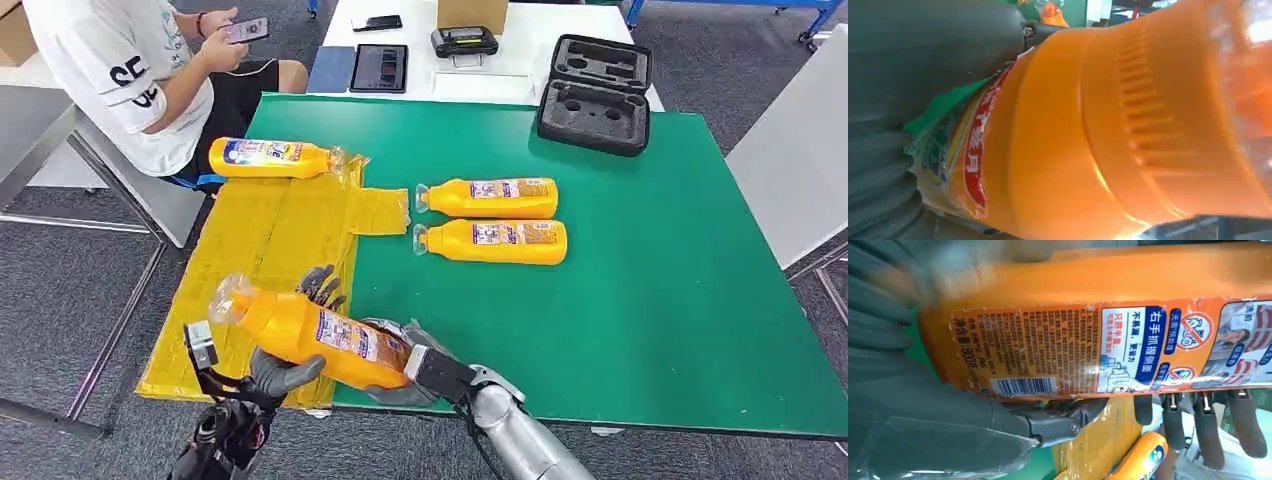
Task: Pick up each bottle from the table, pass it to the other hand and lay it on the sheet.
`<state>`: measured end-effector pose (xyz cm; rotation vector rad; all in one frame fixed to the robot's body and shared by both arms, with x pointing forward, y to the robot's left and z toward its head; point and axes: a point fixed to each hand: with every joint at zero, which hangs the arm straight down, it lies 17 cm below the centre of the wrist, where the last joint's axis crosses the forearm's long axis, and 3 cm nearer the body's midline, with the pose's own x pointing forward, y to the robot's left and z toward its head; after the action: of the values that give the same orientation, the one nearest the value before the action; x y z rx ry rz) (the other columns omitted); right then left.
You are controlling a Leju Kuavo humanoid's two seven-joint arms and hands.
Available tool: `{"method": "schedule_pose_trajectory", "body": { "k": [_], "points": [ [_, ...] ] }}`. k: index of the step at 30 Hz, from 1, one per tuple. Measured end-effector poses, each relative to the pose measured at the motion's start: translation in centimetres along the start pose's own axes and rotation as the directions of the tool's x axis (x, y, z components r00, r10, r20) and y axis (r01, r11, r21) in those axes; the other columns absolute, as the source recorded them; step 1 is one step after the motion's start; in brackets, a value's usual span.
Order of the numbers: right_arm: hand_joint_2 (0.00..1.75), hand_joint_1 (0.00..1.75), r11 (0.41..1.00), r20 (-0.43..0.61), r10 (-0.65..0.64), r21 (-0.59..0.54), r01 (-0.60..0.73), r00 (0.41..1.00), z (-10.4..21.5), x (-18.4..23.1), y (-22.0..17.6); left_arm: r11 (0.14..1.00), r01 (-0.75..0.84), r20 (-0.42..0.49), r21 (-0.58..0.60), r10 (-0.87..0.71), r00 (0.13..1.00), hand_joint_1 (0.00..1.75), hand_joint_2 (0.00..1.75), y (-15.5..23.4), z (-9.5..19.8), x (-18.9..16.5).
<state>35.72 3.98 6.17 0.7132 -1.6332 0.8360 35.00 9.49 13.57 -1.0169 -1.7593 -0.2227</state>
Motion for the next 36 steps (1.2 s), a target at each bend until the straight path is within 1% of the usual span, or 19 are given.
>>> {"method": "schedule_pose_trajectory", "body": {
  "k": [4,5,6,7,10,11,13,14,15,16,17,20,25,26,27,28,29,30,36],
  "points": [
    [1.75,1.73,1.0,-0.001,-0.001,0.004,0.001,1.0,-0.1,0.0,0.1,1.0,0.007,-0.006,-0.015,-0.007,1.0,0.0,1.75,-0.3,-0.2,-0.3],
    [1.75,1.73,1.0,-0.006,0.0,0.006,0.0,1.0,-0.1,-0.1,0.1,1.0,0.005,-0.003,-0.017,-0.005,1.0,0.05,1.75,-0.4,-0.2,-0.2],
    [1.75,1.75,1.0,-0.009,0.001,0.009,-0.001,1.0,-0.1,-0.2,0.2,1.0,0.0,0.004,-0.017,0.0,1.0,1.68,1.75,-0.3,-0.3,-0.1],
    [1.75,1.75,1.0,-0.011,0.002,0.01,-0.002,1.0,-0.1,-0.2,0.3,1.0,-0.003,0.01,-0.017,0.003,1.0,1.75,1.75,-0.3,-0.3,0.0],
    [1.75,1.75,1.0,-0.016,0.004,0.013,-0.003,1.0,-0.1,-0.4,0.5,0.999,-0.023,0.029,-0.023,0.024,0.999,1.75,1.75,-0.5,-0.2,0.3],
    [1.75,1.73,1.0,-0.016,0.004,0.013,-0.004,1.0,-0.1,-0.4,0.6,0.999,-0.024,0.031,-0.026,0.025,0.999,1.75,1.75,-0.5,-0.2,0.4],
    [1.75,1.75,1.0,-0.015,0.003,0.011,-0.003,1.0,-0.2,-0.4,0.6,0.999,-0.007,0.025,-0.033,0.008,1.0,1.75,1.75,-0.7,-0.2,0.2],
    [1.75,1.71,1.0,-0.016,0.003,0.011,-0.003,1.0,-0.2,-0.4,0.6,0.999,0.002,0.024,-0.037,-0.002,1.0,1.75,1.75,-0.8,-0.2,0.1],
    [1.75,1.75,1.0,-0.017,0.0,0.009,0.0,1.0,-0.2,-0.4,0.6,0.999,0.008,0.026,-0.043,-0.007,1.0,1.75,1.75,-0.9,-0.2,0.1],
    [1.75,1.71,1.0,-0.019,-0.001,0.009,0.001,1.0,-0.1,-0.5,0.7,0.999,0.01,0.03,-0.045,-0.009,1.0,1.75,1.75,-1.0,-0.2,0.1],
    [1.75,1.75,1.0,-0.02,-0.002,0.01,0.003,1.0,-0.1,-0.5,0.7,0.999,0.01,0.033,-0.045,-0.009,0.999,1.75,1.75,-1.0,-0.2,0.2],
    [1.75,1.73,1.0,-0.024,-0.004,0.01,0.004,1.0,-0.2,-0.5,0.8,0.999,-0.004,0.045,-0.046,0.007,0.999,1.75,1.75,-1.0,-0.2,0.4],
    [1.75,1.75,1.0,-0.028,0.002,0.022,-0.002,1.0,-0.4,-0.5,1.2,0.999,-0.012,0.072,-0.037,0.015,0.997,1.75,1.75,-0.9,-0.1,1.2],
    [1.75,1.71,1.0,-0.027,0.002,0.024,-0.002,1.0,-0.4,-0.5,1.3,0.999,-0.014,0.075,-0.036,0.017,0.997,1.75,1.75,-0.9,-0.1,1.3],
    [1.75,1.48,1.0,-0.028,0.003,0.026,-0.003,1.0,-0.5,-0.5,1.3,0.999,-0.016,0.077,-0.034,0.019,0.997,1.75,1.75,-0.9,0.0,1.4],
    [1.75,0.0,1.0,-0.028,0.004,0.027,-0.003,1.0,-0.5,-0.5,1.4,0.999,-0.016,0.078,-0.034,0.018,0.997,1.75,1.75,-0.9,0.1,1.4],
    [1.75,0.0,1.0,-0.029,0.004,0.028,-0.003,1.0,-0.5,-0.5,1.4,0.999,-0.015,0.08,-0.033,0.017,0.997,1.75,1.75,-0.9,0.1,1.5],
    [0.0,0.0,1.0,-0.029,0.005,0.028,-0.004,1.0,-0.5,-0.5,1.4,0.999,-0.013,0.081,-0.032,0.015,0.997,1.75,1.75,-0.8,0.1,1.6],
    [0.0,0.0,0.999,-0.054,0.031,-0.007,-0.032,0.998,-0.4,-1.2,0.6,0.999,0.03,0.062,-0.026,-0.028,0.998,1.75,1.75,-0.6,0.0,1.2]
  ]
}}
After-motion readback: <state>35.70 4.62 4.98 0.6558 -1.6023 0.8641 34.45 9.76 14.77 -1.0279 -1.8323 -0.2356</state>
